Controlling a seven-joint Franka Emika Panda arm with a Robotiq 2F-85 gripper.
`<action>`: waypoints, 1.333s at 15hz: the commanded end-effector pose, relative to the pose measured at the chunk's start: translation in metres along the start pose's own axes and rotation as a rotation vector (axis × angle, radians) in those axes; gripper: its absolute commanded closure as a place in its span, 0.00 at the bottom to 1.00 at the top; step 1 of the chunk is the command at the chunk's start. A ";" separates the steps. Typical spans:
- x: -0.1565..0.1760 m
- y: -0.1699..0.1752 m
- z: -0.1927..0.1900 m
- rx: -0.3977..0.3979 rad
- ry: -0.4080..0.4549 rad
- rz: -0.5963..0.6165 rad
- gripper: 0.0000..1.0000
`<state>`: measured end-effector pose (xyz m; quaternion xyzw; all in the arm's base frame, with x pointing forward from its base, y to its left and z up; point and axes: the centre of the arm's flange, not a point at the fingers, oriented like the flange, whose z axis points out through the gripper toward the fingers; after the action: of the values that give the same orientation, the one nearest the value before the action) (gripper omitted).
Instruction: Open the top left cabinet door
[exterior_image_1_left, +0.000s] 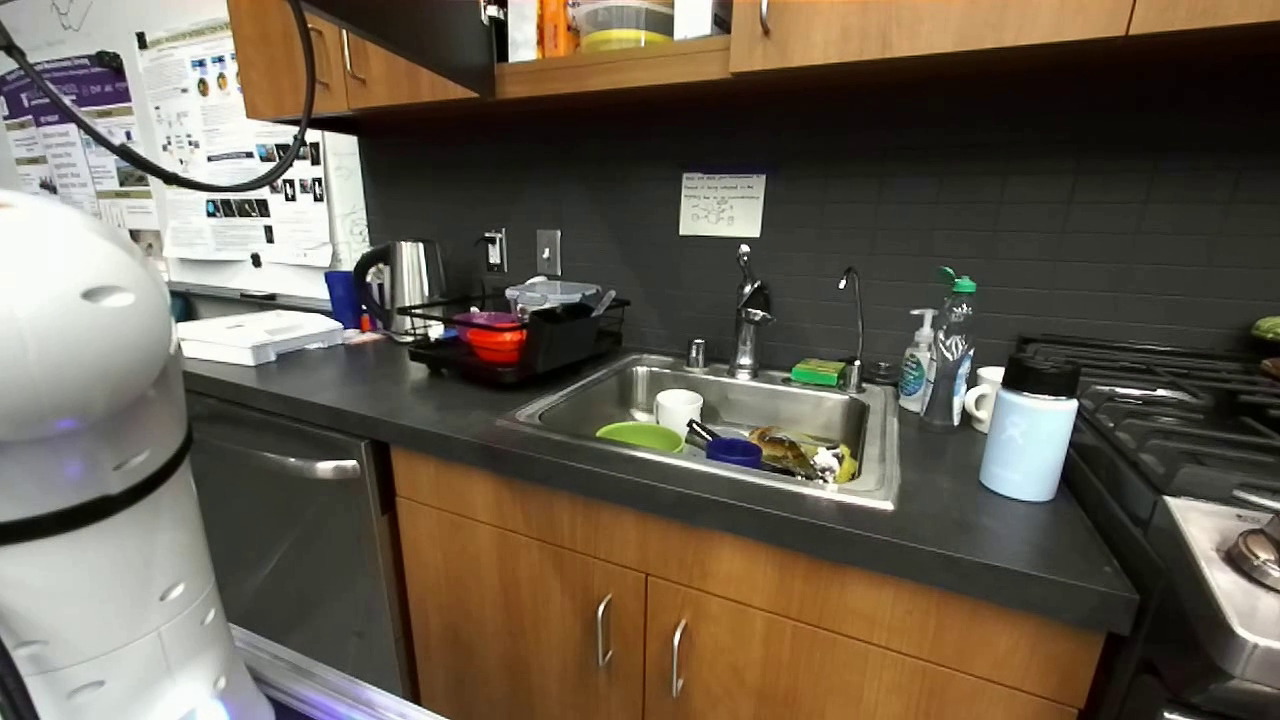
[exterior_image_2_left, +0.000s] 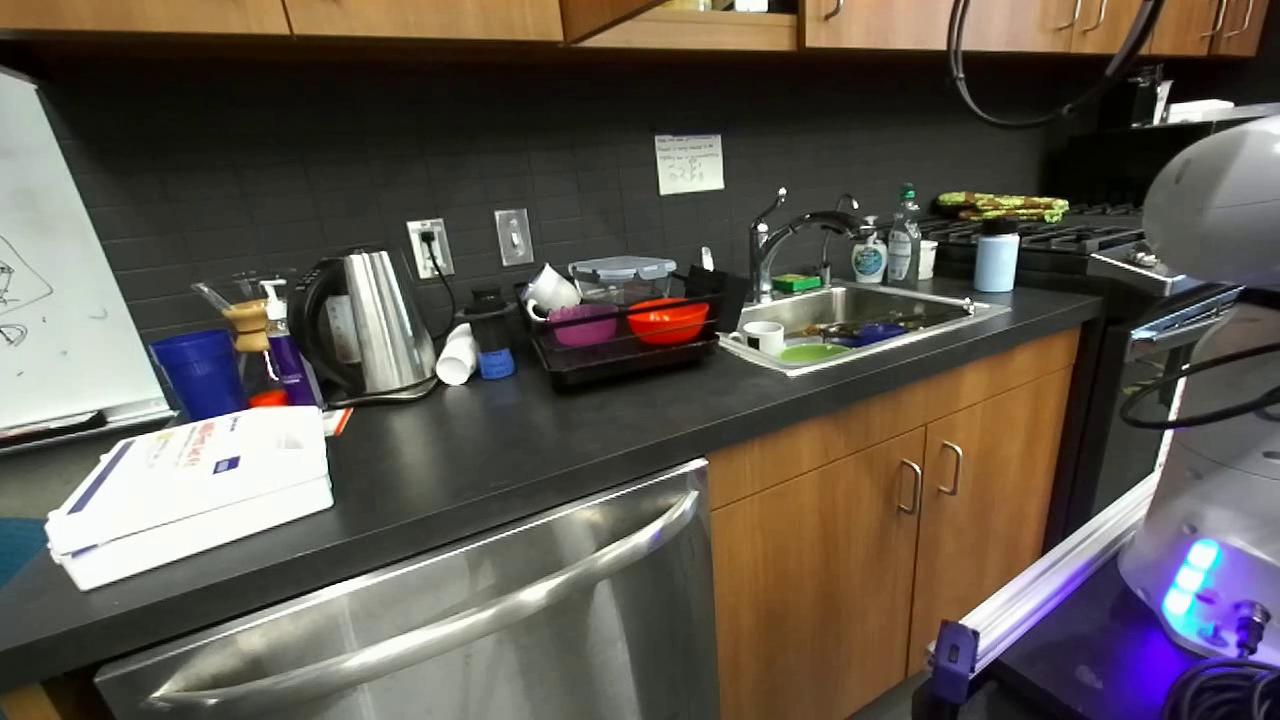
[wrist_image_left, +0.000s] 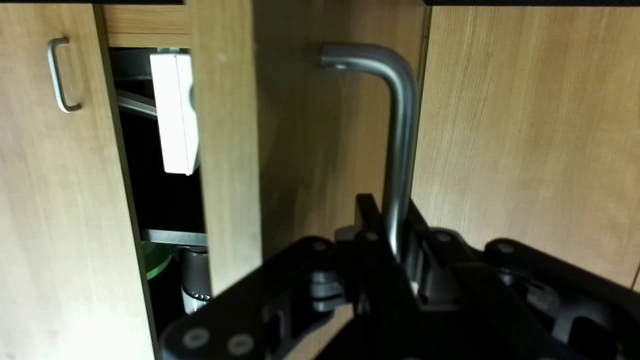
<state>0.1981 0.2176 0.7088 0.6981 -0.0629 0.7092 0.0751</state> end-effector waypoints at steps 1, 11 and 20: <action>-0.019 -0.038 -0.020 0.125 -0.032 -0.080 0.97; -0.020 -0.056 -0.037 0.206 -0.016 -0.178 0.16; -0.034 -0.088 -0.079 0.505 0.023 -0.417 0.00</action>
<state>0.1348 0.3186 0.6707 0.6966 0.1896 0.6894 0.0589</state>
